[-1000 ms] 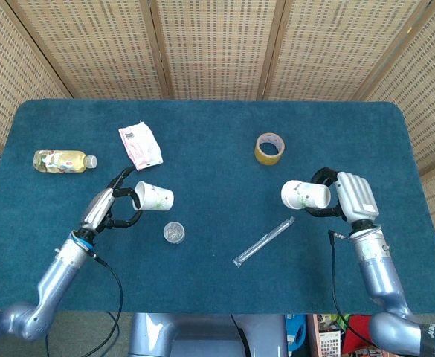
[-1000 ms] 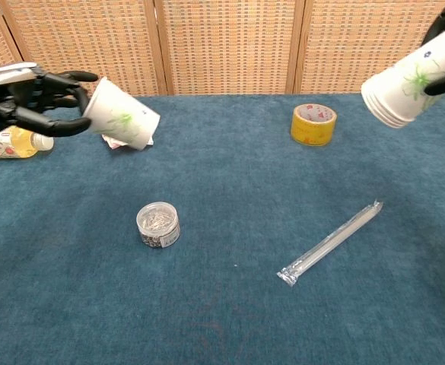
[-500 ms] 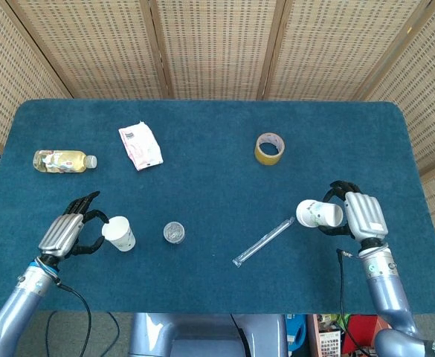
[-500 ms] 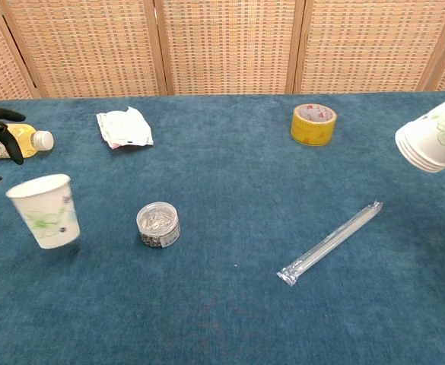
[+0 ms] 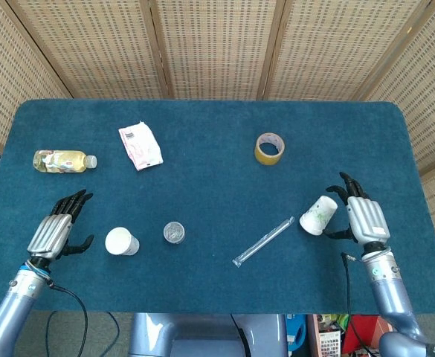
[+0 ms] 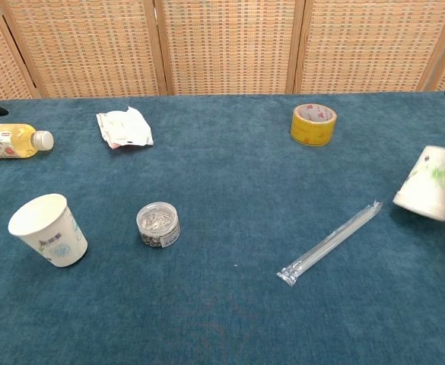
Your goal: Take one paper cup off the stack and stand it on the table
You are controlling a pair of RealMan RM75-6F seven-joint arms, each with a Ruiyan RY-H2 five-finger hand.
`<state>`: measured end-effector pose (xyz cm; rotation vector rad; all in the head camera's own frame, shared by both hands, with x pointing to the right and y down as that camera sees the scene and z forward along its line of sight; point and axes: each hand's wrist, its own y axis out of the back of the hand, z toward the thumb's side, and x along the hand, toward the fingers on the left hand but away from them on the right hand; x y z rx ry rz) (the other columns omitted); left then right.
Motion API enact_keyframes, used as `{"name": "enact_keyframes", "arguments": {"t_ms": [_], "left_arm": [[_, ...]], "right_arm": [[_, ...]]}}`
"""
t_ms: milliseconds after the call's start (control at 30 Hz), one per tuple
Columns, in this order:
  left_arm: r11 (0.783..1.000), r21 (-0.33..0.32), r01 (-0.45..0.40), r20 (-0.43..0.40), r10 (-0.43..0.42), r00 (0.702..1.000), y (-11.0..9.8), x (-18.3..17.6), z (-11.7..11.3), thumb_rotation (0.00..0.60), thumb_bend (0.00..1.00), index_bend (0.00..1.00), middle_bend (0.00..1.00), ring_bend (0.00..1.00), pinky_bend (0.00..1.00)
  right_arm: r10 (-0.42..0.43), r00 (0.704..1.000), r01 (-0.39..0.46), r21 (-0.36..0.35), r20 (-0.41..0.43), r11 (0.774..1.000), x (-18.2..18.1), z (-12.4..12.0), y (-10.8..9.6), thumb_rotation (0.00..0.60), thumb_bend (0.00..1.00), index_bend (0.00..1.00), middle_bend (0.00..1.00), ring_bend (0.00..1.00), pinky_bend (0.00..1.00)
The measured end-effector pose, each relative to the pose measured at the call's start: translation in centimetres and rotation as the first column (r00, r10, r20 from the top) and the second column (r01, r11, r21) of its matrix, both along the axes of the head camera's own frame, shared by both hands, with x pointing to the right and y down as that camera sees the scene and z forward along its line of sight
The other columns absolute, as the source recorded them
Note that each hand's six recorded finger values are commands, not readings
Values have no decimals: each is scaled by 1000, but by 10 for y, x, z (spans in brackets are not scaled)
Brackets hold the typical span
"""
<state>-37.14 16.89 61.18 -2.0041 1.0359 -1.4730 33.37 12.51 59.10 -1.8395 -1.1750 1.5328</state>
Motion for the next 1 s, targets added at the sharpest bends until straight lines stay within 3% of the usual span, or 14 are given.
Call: {"name": "enact_keyframes", "arguments": {"t_ms": [300, 533, 733, 1000], "left_arm": [[993, 110, -41, 102, 30, 994, 7, -26, -20, 600, 308, 0, 0, 0, 0], [969, 231, -82, 221, 30, 975, 27, -63, -34, 600, 307, 0, 0, 0, 0], [972, 233, -42, 245, -17, 969, 60, -86, -35, 600, 307, 0, 0, 0, 0], [973, 226, -39, 279, -26, 960, 75, -94, -28, 600, 307, 0, 0, 0, 0]], "right_arm": [[-41, 992, 53, 108, -116, 993, 29, -9, 4, 600, 145, 203, 0, 0, 97], [-19, 975, 64, 195, -222, 979, 71, -12, 26, 600, 144, 199, 0, 0, 89], [8, 971, 47, 227, -237, 973, 86, -12, 43, 600, 144, 199, 0, 0, 86], [21, 968, 42, 244, -249, 969, 95, -10, 60, 600, 144, 199, 0, 0, 83]]}}
